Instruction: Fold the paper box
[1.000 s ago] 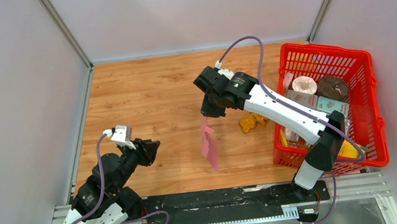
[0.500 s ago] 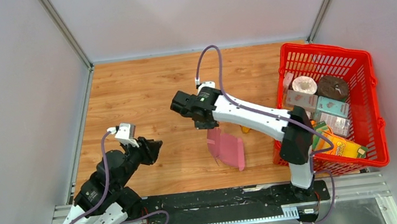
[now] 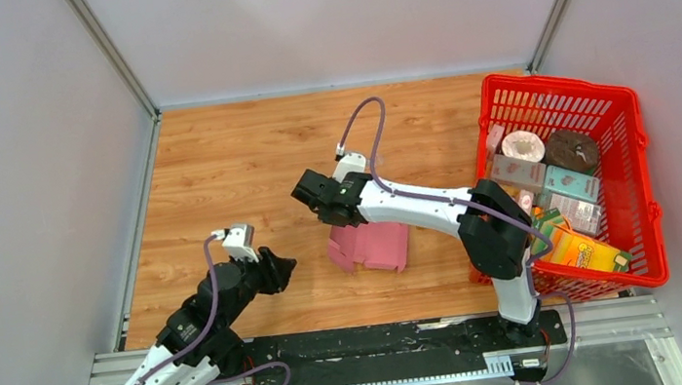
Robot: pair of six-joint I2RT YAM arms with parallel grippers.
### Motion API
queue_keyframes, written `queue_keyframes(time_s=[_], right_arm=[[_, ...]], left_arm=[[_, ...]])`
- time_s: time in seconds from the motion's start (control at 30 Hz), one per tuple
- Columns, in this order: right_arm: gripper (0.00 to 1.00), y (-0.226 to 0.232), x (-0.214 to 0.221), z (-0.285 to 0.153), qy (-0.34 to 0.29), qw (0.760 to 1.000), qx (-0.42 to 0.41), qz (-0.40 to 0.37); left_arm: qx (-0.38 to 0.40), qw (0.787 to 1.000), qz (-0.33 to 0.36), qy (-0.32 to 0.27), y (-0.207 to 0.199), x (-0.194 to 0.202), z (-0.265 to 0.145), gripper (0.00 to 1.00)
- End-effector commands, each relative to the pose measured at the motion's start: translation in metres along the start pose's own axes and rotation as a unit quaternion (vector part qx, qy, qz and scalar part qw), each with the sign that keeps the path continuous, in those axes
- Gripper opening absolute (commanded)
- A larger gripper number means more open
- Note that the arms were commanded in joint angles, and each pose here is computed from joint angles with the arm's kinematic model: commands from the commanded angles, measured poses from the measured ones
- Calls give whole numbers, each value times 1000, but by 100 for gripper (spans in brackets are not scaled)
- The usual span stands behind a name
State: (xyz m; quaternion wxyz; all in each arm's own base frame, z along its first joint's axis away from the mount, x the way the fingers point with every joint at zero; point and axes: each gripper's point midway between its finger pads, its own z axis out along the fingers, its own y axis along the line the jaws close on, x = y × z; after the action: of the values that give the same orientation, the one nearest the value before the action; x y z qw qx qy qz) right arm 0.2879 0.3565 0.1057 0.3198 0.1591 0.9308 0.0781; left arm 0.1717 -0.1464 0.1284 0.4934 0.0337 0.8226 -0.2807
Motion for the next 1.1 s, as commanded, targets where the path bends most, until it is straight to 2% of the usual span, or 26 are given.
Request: queue_keyframes(time_s=[0.0,0.13,0.2,0.33,0.47,0.73,0.8,0.93,0.97,1.07], right_arm=[[0,35,-23,3,-43,993,-83,73],[0,25,-19,14,-23,987,-114,113],[0,34,-19,10,-13,978,-158,137],[0,18,-16,10,0,969,-202,145],[0,30,-32,3,4,943,-278,181],[0,49,-41,0,48,912,-332,236],[0,59,-45,-8,53,896,-368,243],[0,56,-38,1,48,897,-375,227],[0,61,-41,-3,42,887,-399,231],[0,61,-31,7,53,880,-419,218]], left_arm=[[18,999,-24,-33,-9,-10,11,52],[21,999,-11,-36,-4,0,23,50],[31,998,-10,-47,-8,-2,28,46],[42,998,2,-46,-7,8,37,47],[59,997,-5,-47,-11,14,45,49],[58,997,-1,-55,-10,16,56,51],[55,996,3,-64,-9,13,57,50],[38,996,20,-80,-1,9,58,50],[36,996,24,-79,0,9,59,50],[23,996,31,-76,6,13,59,49]])
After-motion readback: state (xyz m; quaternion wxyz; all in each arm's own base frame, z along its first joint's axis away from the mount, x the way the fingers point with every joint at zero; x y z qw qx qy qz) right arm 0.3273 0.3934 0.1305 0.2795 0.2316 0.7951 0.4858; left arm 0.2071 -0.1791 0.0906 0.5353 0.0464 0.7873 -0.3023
